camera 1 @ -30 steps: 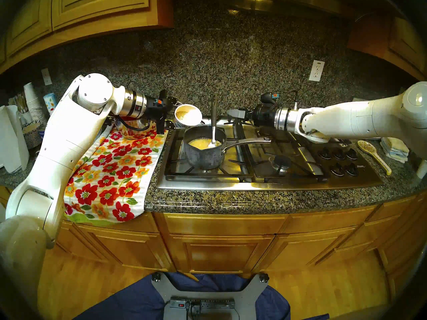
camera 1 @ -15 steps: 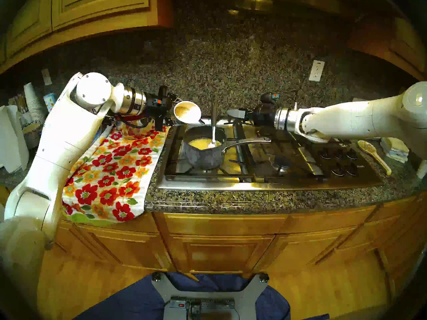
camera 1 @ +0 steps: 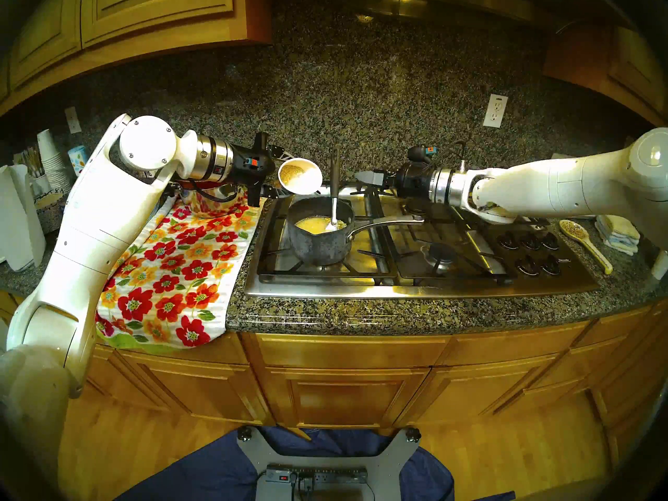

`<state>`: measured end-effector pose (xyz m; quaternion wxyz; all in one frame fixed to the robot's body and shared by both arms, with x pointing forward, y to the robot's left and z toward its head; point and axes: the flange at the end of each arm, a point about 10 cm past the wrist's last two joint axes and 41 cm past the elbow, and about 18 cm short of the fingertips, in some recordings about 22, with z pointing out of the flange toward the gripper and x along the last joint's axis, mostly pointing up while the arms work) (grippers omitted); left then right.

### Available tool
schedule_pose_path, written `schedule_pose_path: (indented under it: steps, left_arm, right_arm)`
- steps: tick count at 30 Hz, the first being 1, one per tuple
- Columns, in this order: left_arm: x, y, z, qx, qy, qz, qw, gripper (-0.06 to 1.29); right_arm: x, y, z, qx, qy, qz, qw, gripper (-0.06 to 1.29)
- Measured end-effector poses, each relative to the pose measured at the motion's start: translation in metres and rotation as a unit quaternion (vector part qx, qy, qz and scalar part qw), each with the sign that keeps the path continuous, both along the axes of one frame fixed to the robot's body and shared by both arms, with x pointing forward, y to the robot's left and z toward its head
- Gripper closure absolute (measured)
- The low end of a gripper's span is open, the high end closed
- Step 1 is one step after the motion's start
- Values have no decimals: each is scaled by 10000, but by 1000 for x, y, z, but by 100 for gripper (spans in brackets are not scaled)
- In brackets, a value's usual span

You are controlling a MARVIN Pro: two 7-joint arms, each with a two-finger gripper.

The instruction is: Pour oats into pot and stir with a spoon

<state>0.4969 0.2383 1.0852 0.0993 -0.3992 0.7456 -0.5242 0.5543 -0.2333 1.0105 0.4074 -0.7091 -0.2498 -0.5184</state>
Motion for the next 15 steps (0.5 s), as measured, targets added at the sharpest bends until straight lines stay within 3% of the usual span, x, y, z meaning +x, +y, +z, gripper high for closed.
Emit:
schedule_pose_path:
  steps: [15]
  left_arm:
    - [-9,-2,-15,591,-711,-138,9956,46]
  right_arm:
    - [0,0,0,0,0,0,10000,-1]
